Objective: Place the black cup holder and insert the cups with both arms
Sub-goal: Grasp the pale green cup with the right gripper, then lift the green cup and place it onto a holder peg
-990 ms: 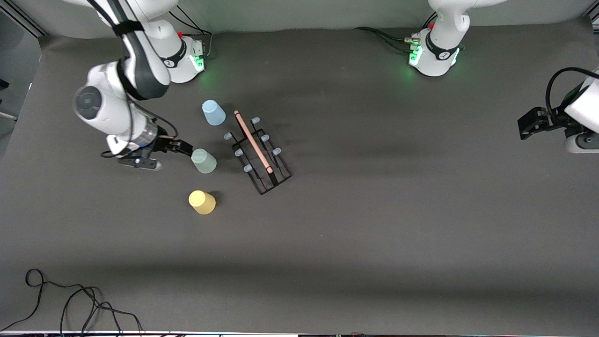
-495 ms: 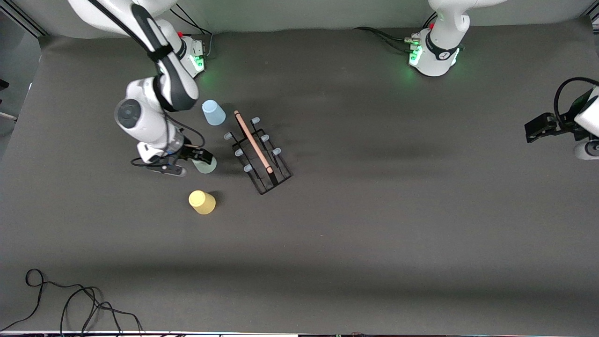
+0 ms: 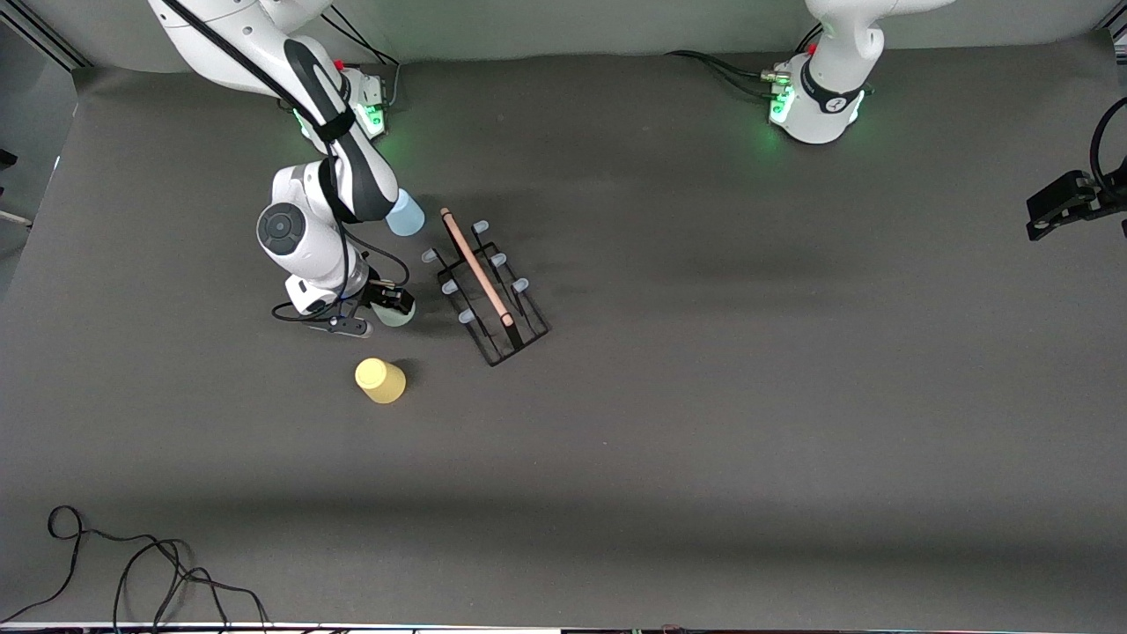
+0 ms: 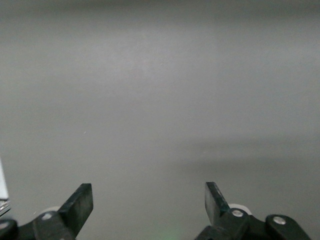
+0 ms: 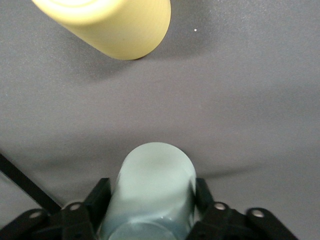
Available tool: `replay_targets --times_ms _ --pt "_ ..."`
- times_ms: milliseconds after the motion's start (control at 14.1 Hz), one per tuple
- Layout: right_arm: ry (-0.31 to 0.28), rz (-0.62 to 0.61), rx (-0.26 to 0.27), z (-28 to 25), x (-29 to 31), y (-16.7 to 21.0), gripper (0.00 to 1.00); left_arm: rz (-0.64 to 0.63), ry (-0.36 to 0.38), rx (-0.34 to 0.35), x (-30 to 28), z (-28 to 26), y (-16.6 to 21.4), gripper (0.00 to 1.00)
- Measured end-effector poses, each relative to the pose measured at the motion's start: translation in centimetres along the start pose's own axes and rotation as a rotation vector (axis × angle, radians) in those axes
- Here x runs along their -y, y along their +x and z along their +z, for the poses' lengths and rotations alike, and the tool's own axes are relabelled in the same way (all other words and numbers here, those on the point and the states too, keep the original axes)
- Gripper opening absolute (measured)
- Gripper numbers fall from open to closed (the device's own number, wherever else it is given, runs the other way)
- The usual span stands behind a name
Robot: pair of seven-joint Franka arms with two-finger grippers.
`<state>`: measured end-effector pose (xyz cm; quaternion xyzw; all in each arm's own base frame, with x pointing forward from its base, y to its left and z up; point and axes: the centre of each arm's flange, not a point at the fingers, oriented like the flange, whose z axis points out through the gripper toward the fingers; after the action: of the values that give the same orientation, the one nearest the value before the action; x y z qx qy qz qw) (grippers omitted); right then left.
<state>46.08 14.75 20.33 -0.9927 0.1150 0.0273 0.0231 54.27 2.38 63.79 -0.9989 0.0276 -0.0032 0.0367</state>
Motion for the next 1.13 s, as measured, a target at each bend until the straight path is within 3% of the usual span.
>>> replay_targets --times_ms 424,848,1131 --pt "0.017 -0.001 0.018 -1.9 0.4 0.2 0.69 0.047 -0.021 -0.012 -2.6 -0.2 0.3 1.0" --pt "0.126 0.017 0.071 -12.2 -0.2 -0.5 0.69 0.035 -0.054 -0.024 -2.3 -0.7 0.4 1.0" --pt "0.183 0.126 0.1 -17.8 -0.7 -1.7 0.69 0.04 -0.059 0.003 -2.6 1.0 1.4 1.0"
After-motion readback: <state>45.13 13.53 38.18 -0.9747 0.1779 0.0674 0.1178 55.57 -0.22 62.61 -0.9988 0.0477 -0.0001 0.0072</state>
